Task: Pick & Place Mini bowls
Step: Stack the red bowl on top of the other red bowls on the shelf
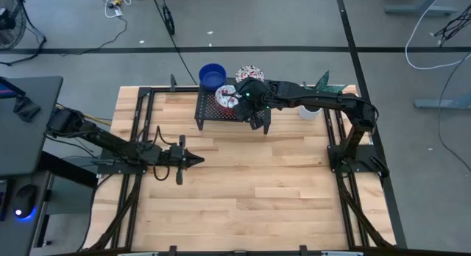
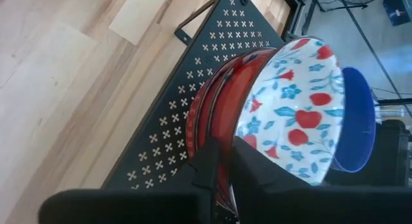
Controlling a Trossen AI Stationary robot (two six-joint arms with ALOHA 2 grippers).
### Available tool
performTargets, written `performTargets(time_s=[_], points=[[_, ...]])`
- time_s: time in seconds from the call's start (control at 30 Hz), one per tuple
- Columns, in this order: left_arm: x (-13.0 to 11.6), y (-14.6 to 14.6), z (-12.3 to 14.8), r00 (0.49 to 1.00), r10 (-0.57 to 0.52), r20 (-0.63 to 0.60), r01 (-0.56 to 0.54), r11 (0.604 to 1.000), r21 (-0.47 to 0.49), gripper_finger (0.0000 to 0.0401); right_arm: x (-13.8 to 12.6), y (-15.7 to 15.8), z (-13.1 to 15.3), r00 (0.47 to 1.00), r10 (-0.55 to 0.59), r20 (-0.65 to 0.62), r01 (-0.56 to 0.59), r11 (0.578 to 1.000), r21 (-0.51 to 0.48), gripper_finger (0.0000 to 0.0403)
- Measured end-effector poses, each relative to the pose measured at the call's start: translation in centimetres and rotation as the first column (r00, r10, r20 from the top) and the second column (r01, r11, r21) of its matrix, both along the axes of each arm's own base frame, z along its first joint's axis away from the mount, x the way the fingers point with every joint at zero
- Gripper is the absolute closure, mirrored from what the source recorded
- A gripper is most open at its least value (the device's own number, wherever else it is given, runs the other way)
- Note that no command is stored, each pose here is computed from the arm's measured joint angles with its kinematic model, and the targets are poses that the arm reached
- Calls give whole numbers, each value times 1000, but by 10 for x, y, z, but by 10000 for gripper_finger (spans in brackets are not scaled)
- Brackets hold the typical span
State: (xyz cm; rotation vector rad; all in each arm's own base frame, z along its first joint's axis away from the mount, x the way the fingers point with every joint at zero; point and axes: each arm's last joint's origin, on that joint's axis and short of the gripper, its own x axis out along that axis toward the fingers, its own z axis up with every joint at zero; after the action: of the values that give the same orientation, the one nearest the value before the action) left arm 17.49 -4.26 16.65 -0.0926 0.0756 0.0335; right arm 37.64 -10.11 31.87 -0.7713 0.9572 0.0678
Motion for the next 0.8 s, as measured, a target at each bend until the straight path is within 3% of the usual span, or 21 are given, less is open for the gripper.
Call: performTargets(time_s=[0.5, 0.8], points=[[0, 0, 0, 1000, 0, -4, 0, 1000, 1, 387, 2, -1, 2, 999, -30, 36, 30, 999, 18, 341], [0, 0, 0, 1000, 0, -4, 0, 1000, 1, 387, 2, 1, 6, 995, -66, 77, 62, 997, 46, 276]])
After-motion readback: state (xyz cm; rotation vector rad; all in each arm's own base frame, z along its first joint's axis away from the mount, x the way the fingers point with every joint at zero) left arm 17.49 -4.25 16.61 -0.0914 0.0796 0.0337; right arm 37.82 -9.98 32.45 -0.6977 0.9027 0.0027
